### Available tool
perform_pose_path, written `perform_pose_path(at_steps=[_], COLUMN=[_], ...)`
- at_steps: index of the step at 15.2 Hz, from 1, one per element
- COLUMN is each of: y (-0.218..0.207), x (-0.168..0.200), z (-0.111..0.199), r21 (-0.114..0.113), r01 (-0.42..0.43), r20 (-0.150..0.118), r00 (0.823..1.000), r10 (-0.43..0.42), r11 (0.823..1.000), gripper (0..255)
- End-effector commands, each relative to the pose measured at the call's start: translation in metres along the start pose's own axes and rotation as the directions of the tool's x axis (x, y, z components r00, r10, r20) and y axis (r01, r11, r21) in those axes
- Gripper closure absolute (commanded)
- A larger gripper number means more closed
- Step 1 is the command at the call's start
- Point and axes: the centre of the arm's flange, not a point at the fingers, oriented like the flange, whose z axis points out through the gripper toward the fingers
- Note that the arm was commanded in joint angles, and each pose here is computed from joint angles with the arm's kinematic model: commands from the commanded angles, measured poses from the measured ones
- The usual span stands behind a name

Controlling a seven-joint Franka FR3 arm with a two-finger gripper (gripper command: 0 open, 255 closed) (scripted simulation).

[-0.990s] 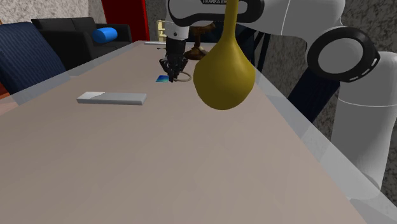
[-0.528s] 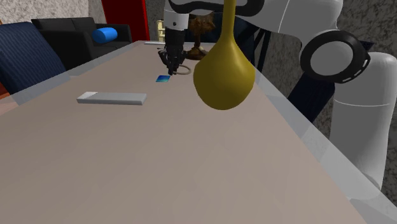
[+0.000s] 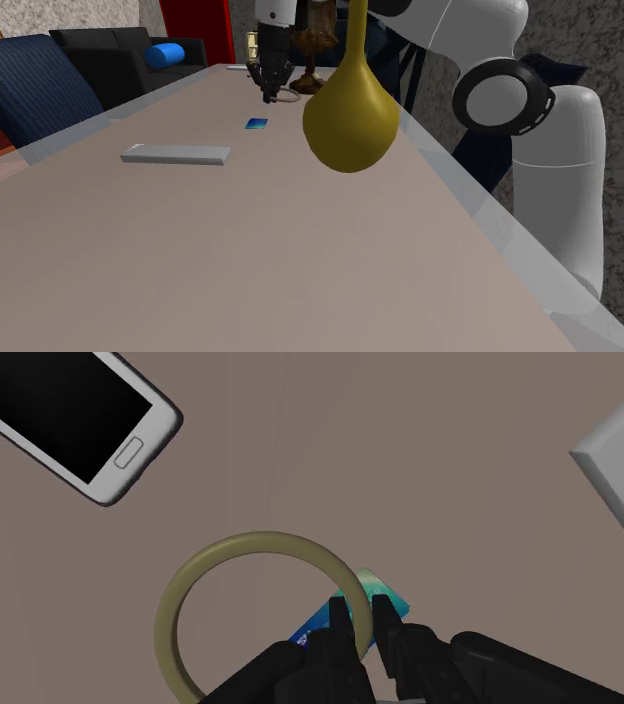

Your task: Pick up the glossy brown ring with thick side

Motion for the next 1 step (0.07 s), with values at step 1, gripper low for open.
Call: perform_pose_path(at_steps=[1], y=[0.0001], x=[0.0003], z=[-0.0028], r21=[0.000], r01=[0.000], r20=[0.000], r00=[1.000], r10=[0.000], r11=[1.000], gripper=[255])
